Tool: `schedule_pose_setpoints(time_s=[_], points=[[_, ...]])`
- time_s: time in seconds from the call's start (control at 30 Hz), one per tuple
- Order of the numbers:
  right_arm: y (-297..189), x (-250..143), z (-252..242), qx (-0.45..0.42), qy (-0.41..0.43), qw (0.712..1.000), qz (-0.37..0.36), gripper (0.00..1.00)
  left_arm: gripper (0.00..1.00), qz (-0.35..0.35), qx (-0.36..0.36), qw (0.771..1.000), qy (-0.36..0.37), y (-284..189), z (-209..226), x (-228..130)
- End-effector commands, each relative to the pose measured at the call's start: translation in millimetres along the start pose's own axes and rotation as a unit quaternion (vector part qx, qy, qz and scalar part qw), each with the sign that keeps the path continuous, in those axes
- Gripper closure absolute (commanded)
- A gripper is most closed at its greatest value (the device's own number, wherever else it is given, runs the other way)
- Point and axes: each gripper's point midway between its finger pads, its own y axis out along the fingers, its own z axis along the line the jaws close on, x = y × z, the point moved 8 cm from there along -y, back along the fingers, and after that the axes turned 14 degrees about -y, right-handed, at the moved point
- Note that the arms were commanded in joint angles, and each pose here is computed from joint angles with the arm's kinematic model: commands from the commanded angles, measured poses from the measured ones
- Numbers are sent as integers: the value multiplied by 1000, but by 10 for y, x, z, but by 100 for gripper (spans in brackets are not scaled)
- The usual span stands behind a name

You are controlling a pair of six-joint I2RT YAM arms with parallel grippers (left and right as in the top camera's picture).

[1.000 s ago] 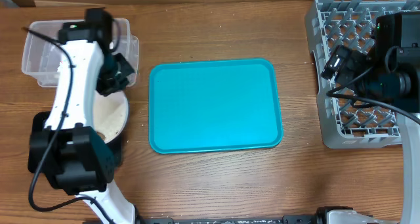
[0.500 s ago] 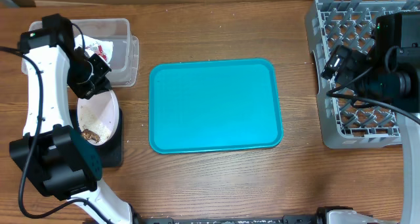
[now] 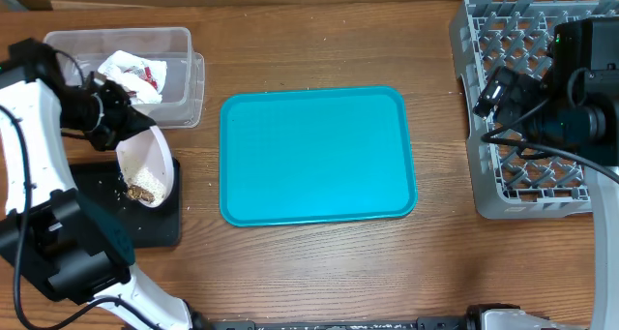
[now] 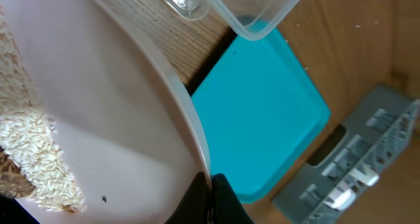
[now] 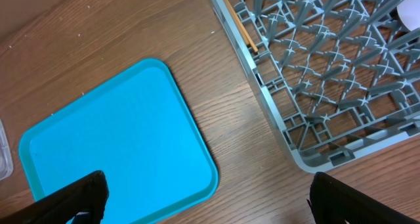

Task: Sort waste into correct bins and load items into the dishwasher
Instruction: 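Tilt the plate to dump rice and scraps onto the black tray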

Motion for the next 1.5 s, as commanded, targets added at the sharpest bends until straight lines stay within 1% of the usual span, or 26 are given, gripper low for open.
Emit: schedule_pose_setpoints(time_s=[0.0,0.13,0.33,0.57,0.67,0.8,0.9,1.0,1.07,1.1,1.17,1.47], points=[[-25,7,-14,-2,4,1000,-7,0,96,-4,-54,998,43,-236,-83,-74],[-25,7,-13,-2,4,1000,-7,0,96,3,-61,997,38,-288,-14,-63],[-25,7,-13,-2,4,1000,-7,0,96,21,-94,994,43,-381,56,-67],[-25,7,-13,-2,4,1000,-7,0,96,20,-107,994,20,-499,201,-13],[-25,7,-13,-2,4,1000,-8,0,96,27,-131,991,27,-566,248,-16],[-25,7,-14,-2,4,1000,-7,0,96,20,-145,989,19,-643,325,32],[-25,7,-13,-2,4,1000,-8,0,96,24,-181,982,37,-711,339,26],[-25,7,-13,-2,4,1000,-7,0,96,15,-188,981,33,-756,386,64],[-25,7,-13,-2,4,1000,-7,0,96,28,-210,977,29,-790,386,28],[-25,7,-13,-2,4,1000,-8,0,96,27,-223,973,41,-807,374,23],[-25,7,-14,-2,4,1000,-7,0,96,19,-223,973,49,-821,393,48],[-25,7,-13,-2,4,1000,-7,0,96,26,-220,975,29,-868,488,22]])
